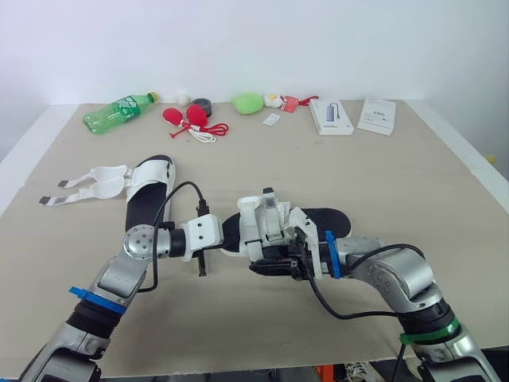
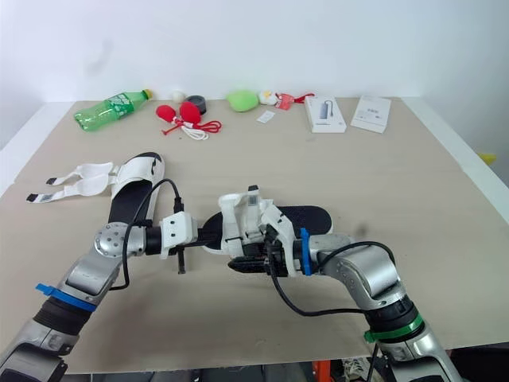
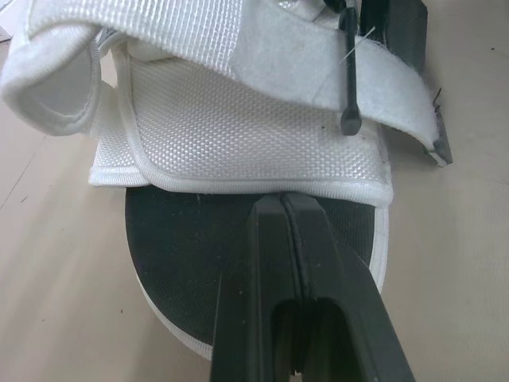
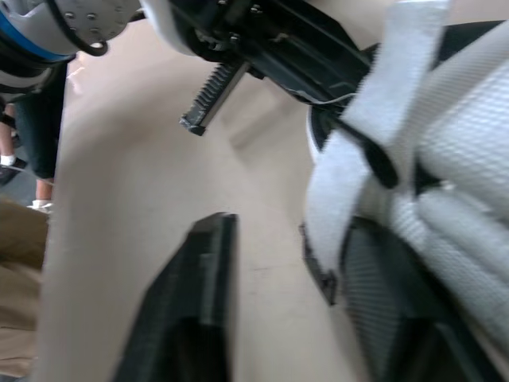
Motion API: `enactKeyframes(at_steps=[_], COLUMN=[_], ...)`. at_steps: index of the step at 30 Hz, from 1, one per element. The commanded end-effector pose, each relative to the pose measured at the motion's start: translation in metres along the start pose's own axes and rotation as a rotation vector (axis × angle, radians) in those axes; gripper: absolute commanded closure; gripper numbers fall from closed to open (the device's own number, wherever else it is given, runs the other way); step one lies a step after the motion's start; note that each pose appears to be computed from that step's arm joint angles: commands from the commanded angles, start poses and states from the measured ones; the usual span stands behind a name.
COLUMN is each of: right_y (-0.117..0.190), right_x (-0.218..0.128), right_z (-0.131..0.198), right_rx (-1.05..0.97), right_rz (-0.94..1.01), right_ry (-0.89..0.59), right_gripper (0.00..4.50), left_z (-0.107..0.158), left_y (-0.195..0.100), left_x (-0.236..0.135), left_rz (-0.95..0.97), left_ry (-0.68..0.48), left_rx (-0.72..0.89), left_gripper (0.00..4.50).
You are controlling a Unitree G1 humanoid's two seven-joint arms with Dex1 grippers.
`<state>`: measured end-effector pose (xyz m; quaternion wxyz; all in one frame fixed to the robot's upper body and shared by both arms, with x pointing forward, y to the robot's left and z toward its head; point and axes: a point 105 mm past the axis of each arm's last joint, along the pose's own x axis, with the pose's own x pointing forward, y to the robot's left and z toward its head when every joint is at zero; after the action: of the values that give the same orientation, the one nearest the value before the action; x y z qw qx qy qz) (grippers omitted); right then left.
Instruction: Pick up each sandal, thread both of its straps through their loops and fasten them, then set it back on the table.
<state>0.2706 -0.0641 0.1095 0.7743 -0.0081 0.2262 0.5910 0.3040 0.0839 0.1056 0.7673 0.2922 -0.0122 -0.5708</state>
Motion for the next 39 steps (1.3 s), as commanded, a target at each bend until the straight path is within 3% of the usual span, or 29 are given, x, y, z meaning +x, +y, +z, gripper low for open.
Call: enactKeyframes(at_steps=[1, 2, 14, 26, 28, 33, 36, 39], right_y=[0.001, 0.001, 0.036, 0.06, 0.066, 0.065, 0.05, 0.042], right_x=[-0.003, -0.005, -0.023, -0.021, -0.025, -0.034, -0.045, -0.052], right_z=[0.009, 0.006, -0.05, -0.04, -0.034, -0.024, -0.012, 0.015], right_rx=[0.003, 0.018, 0.311, 0.288, 0.254, -0.005, -0.337, -0.72], right_rz=[0.009, 0.01, 0.093, 0.189, 0.227, 0.231, 0.212, 0.215], right_ry=[-0.028, -0.017, 0.204, 0.229, 0.241, 0.242, 0.207, 0.091], right_gripper=[4.17, 4.43, 4.43, 4.43, 3.91, 1.9, 0.81, 0.81], left_z=[-0.023, -0.023, -0.024, -0.025, -0.026, -0.027, -0.028, -0.029], left_y=[-0.015, -0.015, -0.017, -0.02, -0.02, -0.023, -0.024, -0.023], left_x=[-0.002, -0.002, 0.003, 0.007, 0.007, 0.007, 0.006, 0.005], left_rz=[-0.047, -0.045, -0.037, -0.05, -0.052, -0.058, -0.056, -0.056], left_ry=[0.095, 0.096, 0.095, 0.094, 0.094, 0.098, 0.101, 0.107], left_rx=[-0.048, -0.049, -0.056, -0.058, -0.059, -0.057, -0.058, -0.055], left_gripper=[4.5, 4.5, 4.5, 4.5, 4.5, 4.5, 4.5, 4.5])
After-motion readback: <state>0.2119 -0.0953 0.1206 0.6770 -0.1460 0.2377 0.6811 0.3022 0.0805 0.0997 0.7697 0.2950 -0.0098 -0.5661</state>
